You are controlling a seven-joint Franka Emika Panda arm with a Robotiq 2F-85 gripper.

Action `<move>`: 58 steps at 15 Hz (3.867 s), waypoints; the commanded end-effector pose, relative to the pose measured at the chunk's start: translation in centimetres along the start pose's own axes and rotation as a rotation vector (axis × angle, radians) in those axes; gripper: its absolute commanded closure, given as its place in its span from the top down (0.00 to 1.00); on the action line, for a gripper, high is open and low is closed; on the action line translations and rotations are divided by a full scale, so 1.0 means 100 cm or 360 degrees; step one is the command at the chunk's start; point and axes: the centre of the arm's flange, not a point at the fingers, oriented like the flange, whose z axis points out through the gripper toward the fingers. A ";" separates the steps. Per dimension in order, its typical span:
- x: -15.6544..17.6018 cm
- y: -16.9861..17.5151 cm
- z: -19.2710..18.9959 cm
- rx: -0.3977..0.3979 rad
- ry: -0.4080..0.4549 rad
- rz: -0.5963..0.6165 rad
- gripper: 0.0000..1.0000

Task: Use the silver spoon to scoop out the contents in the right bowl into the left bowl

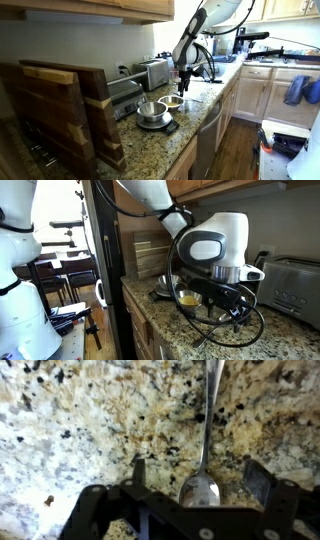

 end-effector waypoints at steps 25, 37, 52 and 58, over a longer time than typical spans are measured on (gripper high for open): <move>-0.016 -0.021 0.008 0.0003 -0.0050 -0.0044 0.07; -0.028 -0.034 -0.067 0.0036 -0.0032 -0.0147 0.07; -0.026 -0.111 -0.108 -0.0110 -0.0417 -0.0613 0.07; -0.019 -0.140 -0.096 -0.0153 -0.0503 -0.0802 0.06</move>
